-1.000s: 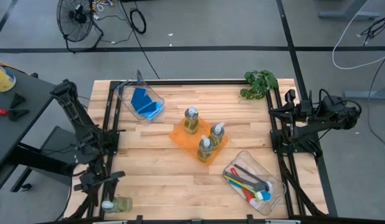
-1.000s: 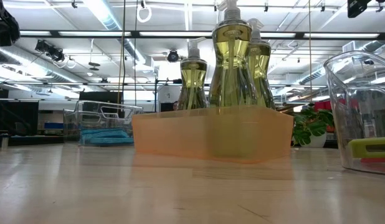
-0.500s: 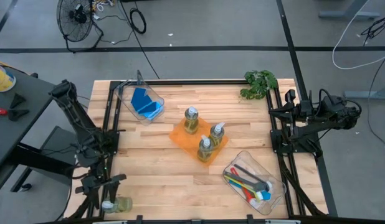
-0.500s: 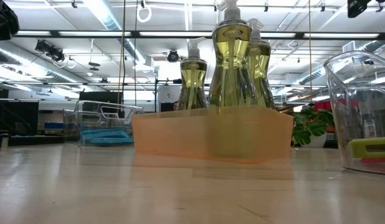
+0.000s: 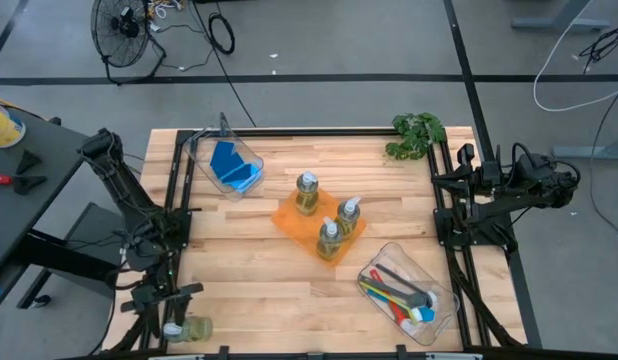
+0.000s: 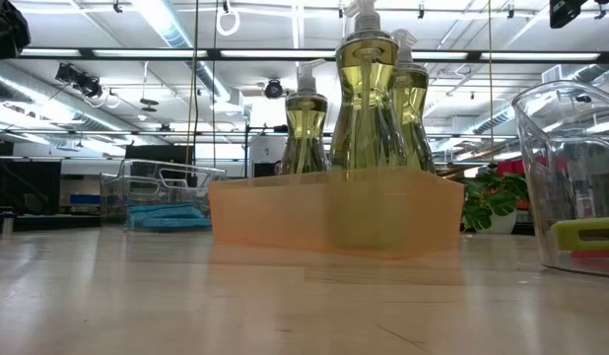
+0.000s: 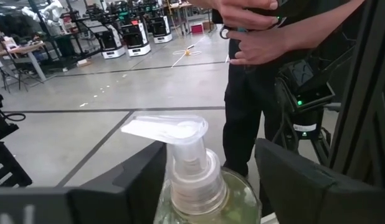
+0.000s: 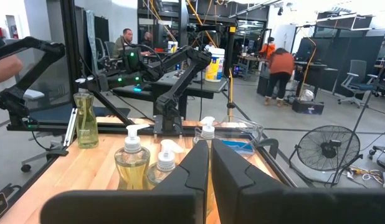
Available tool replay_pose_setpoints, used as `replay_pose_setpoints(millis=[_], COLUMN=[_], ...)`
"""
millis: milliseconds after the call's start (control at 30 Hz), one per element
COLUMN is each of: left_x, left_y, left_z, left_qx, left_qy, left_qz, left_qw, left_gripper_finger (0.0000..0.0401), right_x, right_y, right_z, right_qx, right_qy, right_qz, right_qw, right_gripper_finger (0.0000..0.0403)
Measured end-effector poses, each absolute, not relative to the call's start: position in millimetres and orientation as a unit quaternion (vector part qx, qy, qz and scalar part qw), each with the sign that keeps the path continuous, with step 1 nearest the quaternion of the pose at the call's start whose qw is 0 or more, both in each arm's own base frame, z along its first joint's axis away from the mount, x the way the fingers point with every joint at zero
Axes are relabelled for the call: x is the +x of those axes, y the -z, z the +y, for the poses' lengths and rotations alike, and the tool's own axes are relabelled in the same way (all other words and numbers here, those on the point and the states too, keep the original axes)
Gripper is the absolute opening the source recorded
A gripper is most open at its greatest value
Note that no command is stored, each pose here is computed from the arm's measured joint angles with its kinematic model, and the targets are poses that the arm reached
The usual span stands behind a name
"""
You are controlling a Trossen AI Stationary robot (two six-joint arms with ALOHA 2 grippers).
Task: Pick & Place Kitchen Sink Supplies
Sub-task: Put the yellow dish soap into the orange bin
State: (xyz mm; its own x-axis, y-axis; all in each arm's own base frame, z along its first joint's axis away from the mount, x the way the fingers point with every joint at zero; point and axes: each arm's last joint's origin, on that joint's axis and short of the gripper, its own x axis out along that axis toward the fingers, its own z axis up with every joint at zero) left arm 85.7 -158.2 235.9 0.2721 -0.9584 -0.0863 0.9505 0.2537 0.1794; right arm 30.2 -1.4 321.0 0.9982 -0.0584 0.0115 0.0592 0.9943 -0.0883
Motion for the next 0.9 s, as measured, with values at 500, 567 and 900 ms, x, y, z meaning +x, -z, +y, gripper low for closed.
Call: replay_pose_setpoints(millis=[500, 567, 900], left_x=[85.4, 85.2, 85.4], left_y=[-234.9, -234.6, -234.2], left_z=[-158.2, -158.2, -158.0], left_qx=[0.099, 0.098, 0.095], left_qy=[0.606, 0.608, 0.607], left_qz=[-0.015, -0.013, -0.007], left_qw=[0.789, 0.788, 0.789], left_gripper_finger=[0.0141, 0.0133, 0.0122], right_x=[30.2, 30.2, 30.2], right_y=[-321.0, -321.0, -321.0], right_z=[-1.4, -1.4, -1.4], right_qx=[-0.044, -0.044, -0.044], right_qy=[0.030, 0.030, 0.030], right_qz=[-0.004, -0.004, -0.004], right_qw=[0.999, 0.999, 0.999], right_gripper_finger=[0.0021, 0.0021, 0.0021])
